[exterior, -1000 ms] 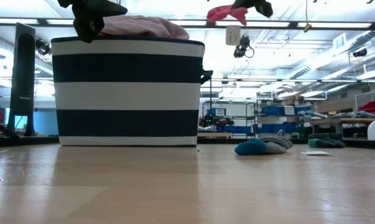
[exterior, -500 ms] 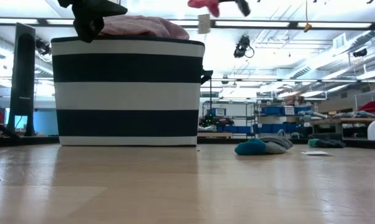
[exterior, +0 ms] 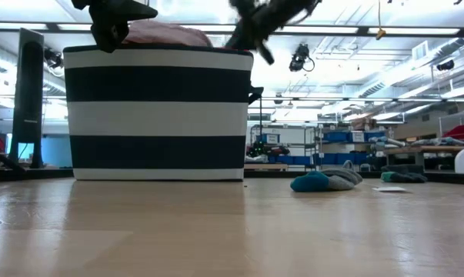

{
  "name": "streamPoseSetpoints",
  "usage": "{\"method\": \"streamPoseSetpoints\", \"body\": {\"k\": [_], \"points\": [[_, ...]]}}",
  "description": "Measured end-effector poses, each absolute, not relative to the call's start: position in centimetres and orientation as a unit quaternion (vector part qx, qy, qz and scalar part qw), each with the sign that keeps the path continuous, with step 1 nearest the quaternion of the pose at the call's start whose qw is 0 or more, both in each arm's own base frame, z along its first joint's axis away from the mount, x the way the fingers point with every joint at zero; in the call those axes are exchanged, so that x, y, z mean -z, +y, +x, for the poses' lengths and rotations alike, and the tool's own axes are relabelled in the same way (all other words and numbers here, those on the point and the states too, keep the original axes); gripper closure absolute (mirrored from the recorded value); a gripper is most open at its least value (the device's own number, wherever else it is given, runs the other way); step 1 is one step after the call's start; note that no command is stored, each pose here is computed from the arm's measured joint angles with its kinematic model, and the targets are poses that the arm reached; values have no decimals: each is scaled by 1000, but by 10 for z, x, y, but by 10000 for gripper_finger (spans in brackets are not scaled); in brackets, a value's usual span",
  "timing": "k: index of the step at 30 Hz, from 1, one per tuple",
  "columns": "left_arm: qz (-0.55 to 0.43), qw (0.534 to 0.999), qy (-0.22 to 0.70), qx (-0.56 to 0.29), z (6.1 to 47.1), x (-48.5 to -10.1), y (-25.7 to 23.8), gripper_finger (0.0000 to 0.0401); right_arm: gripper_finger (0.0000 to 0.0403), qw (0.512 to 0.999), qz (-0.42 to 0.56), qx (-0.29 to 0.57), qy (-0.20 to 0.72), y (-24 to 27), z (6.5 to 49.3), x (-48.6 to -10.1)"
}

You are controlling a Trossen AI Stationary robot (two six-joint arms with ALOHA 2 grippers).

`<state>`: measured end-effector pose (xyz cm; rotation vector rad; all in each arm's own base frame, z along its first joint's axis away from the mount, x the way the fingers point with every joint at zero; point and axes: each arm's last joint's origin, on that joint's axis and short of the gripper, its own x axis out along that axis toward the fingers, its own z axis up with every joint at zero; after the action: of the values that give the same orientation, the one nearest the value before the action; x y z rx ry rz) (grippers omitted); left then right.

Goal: Sort clothes
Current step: Put the orange sock into the blue laundry bin

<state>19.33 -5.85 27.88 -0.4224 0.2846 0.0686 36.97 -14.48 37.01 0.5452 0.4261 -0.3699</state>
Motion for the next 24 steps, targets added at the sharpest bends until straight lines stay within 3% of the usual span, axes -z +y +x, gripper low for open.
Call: {"method": "streamPoseSetpoints", "body": {"k": [6, 16, 24], "points": [[-209, 967, 141, -34, 193, -279, -58, 274, 399, 903, 299, 146, 270, -151, 399, -322], [-206, 967, 149, -36, 193, -277, -58, 274, 394, 905, 292, 126, 283, -149, 409, -310], [-203, 966, 157, -38, 192, -275, -58, 274, 312, 914, 288, 132, 254, -153, 391, -334]]}}
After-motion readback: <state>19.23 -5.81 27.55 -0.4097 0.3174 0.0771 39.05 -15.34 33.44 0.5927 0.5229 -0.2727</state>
